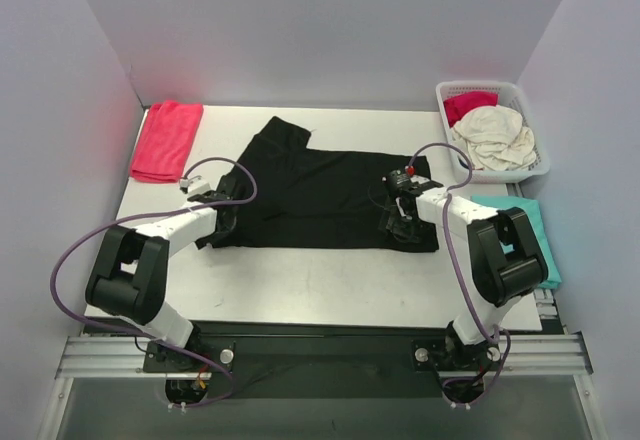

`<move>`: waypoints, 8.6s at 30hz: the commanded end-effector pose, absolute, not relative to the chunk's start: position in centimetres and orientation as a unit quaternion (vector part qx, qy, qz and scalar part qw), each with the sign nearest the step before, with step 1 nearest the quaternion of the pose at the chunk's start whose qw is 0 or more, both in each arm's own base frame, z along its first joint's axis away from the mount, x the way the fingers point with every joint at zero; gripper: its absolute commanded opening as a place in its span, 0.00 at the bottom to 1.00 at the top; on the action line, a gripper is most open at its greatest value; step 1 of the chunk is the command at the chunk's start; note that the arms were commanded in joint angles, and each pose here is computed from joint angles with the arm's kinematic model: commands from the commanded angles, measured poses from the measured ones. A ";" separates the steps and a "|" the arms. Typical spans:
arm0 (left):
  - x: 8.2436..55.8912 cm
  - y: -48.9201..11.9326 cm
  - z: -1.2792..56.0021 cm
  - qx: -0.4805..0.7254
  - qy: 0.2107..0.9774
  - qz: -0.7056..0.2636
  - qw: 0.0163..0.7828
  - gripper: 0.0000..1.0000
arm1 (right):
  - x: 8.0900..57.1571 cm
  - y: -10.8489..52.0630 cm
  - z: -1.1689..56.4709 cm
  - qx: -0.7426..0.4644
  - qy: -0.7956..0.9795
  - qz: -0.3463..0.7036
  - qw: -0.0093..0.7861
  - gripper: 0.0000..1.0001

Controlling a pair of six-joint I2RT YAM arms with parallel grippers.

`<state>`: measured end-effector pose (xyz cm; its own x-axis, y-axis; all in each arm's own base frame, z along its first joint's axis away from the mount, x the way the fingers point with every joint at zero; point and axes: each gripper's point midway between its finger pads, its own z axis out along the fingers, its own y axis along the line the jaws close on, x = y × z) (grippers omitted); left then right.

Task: Fold and stack the t-shirts
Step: Fold the flattened tshirt in 1/3 of the way, then grap the side of the flattened tshirt furthest away from the robot with both arms

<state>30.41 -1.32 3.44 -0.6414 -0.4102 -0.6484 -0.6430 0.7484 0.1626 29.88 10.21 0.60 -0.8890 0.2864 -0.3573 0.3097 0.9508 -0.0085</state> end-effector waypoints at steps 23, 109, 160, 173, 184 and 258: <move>36.6 -14.8 9.6 -0.180 0.890 -0.152 0.389 0.60 | 26.8 13.1 7.8 0.078 0.954 -0.095 0.273 0.54; 35.2 -10.5 3.8 -0.161 0.918 0.094 0.350 0.54 | 25.7 11.8 2.3 0.077 0.967 -0.115 0.212 0.56; 35.9 -10.0 17.6 -0.230 0.855 -0.061 0.462 0.51 | 22.6 12.5 10.8 0.090 0.943 -0.084 0.309 0.57; 53.7 -16.8 17.7 -0.109 0.828 -0.079 0.544 0.57 | 31.5 12.4 11.1 0.127 0.935 -0.009 0.331 0.57; 59.6 -18.0 10.8 -0.104 0.895 -0.034 0.432 0.56 | 33.0 12.3 8.1 0.138 0.944 -0.012 0.301 0.57; 62.6 -19.3 8.1 -0.101 0.907 -0.089 0.400 0.00 | 33.6 9.2 6.4 0.189 0.943 -0.057 0.269 0.54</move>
<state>60.87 -18.70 2.98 -0.7418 -0.2289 -0.6303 -0.1579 0.9731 -0.1676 32.70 10.99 5.35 -0.8119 0.2938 -0.5045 0.3231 0.9459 0.0310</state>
